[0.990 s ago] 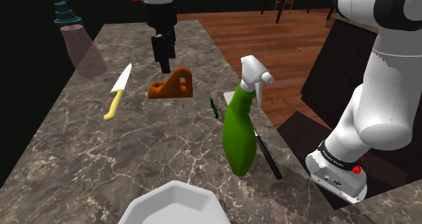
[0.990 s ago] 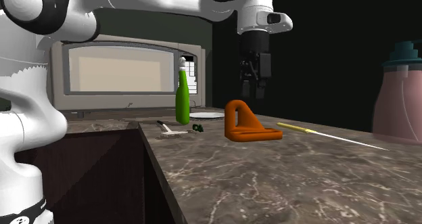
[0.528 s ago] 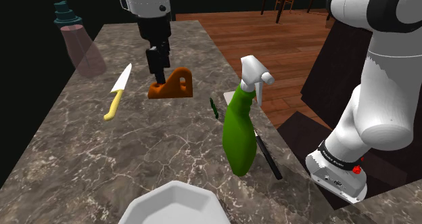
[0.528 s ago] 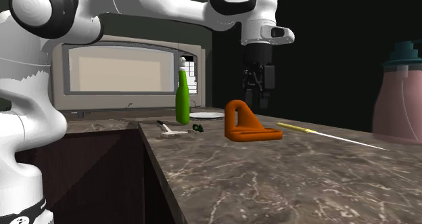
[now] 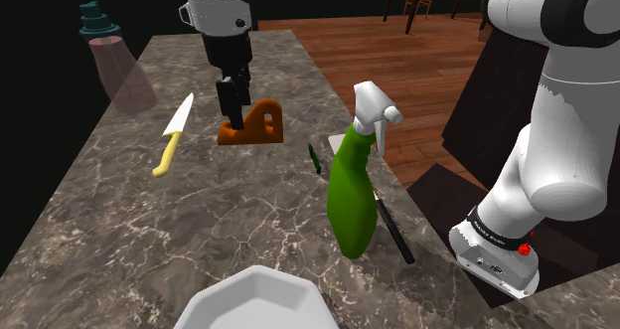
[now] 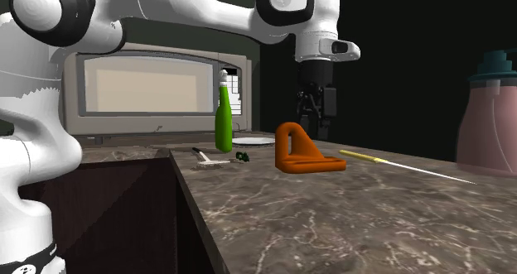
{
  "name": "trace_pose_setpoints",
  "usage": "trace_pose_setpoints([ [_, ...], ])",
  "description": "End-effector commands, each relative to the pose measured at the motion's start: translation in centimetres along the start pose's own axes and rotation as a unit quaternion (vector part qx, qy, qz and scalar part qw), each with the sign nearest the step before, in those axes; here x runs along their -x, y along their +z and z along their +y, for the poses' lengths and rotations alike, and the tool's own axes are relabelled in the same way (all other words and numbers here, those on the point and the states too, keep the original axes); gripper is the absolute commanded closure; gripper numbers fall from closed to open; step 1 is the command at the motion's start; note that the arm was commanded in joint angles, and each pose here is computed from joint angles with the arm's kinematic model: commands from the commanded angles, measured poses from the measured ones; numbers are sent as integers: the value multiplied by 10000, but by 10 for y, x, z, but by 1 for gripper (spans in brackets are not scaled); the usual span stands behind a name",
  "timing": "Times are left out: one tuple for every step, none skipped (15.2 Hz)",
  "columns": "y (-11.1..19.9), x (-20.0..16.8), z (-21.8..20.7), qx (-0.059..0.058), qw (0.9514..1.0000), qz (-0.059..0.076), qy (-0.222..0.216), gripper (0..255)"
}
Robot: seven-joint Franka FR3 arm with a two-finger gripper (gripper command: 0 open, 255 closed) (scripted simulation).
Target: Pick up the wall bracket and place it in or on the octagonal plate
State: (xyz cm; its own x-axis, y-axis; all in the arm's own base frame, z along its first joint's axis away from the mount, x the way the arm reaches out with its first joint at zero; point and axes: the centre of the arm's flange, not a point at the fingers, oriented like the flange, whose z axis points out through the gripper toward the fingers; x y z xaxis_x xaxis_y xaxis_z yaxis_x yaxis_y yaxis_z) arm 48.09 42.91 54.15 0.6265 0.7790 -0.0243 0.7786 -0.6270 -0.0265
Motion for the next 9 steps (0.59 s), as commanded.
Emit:
trace_pose_setpoints([
  [0, 0, 0, 0, 10000, 0, 0, 0],
  [0, 0, 0, 0, 10000, 0, 0, 255],
  [0, 0, 0, 0, 10000, 0, 0, 255],
  [0, 0, 0, 0, 10000, 0, 0, 255],
  [0, 0, 0, 0, 10000, 0, 0, 255],
  [0, 0, 0, 0, 10000, 0, 0, 255],
  [0, 0, 0, 0, 10000, 0, 0, 255],
  [0, 0, 0, 0, 10000, 0, 0, 255],
  [0, 0, 0, 0, 10000, 0, 0, 255],
])
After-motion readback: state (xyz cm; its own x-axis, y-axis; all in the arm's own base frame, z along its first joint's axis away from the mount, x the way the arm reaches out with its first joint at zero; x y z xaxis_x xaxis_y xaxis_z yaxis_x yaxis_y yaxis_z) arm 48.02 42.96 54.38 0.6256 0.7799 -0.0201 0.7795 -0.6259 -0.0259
